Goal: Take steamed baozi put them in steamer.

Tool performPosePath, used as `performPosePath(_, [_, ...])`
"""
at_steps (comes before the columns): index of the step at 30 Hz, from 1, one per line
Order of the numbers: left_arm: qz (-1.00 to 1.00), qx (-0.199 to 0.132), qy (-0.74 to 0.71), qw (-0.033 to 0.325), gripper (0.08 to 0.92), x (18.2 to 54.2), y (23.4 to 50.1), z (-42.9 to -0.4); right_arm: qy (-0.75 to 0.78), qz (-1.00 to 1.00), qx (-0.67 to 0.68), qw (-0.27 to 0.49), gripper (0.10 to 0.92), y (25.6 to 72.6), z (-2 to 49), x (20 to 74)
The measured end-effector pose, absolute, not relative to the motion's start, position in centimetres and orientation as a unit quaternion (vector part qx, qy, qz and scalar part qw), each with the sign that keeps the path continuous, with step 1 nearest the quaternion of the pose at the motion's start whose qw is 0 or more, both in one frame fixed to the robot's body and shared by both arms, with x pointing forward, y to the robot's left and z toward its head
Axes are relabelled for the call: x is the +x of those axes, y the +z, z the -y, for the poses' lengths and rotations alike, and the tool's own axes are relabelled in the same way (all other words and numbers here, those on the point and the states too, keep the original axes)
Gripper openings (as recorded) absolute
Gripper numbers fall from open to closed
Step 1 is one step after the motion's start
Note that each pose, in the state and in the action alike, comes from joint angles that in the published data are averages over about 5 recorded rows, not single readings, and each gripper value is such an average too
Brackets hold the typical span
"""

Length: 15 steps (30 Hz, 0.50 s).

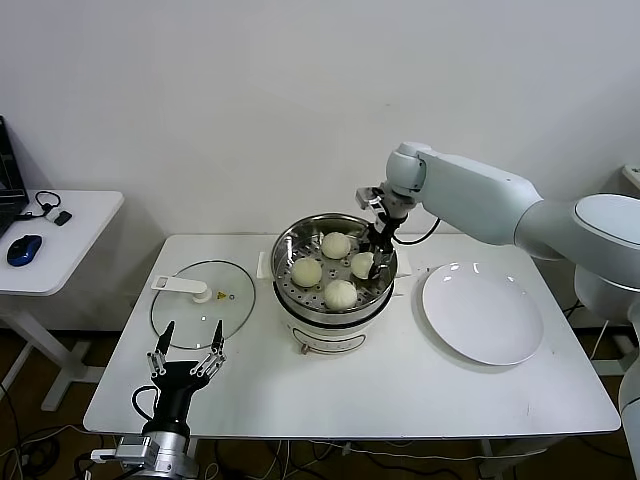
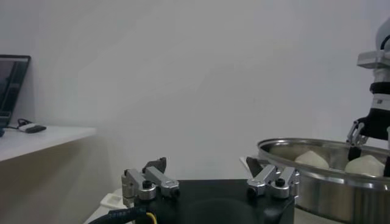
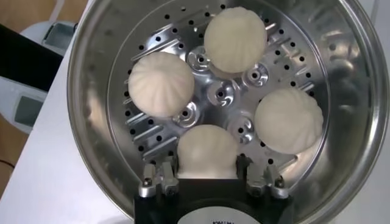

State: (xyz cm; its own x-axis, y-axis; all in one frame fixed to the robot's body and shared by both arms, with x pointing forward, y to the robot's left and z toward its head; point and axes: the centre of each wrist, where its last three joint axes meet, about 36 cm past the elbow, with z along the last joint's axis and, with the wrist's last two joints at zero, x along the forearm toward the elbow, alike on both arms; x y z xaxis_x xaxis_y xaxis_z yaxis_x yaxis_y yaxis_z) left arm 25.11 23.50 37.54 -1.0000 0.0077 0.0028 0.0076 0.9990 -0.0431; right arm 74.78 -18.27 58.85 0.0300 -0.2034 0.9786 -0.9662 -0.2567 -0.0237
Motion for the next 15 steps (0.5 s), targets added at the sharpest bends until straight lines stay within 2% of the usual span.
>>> performPosePath(7, [1.000,-0.004,0.022,0.002,0.823,25.1,37.5,-23.5,0.505,0.482,0.609,0.376,0.804,58.9,18.4,74.9])
performPosePath(15, [1.000,-0.003,0.021,0.002,0.823,25.1,37.6,-23.5,0.500,0.491,0.612,0.367,0.823,60.3,18.2,75.1])
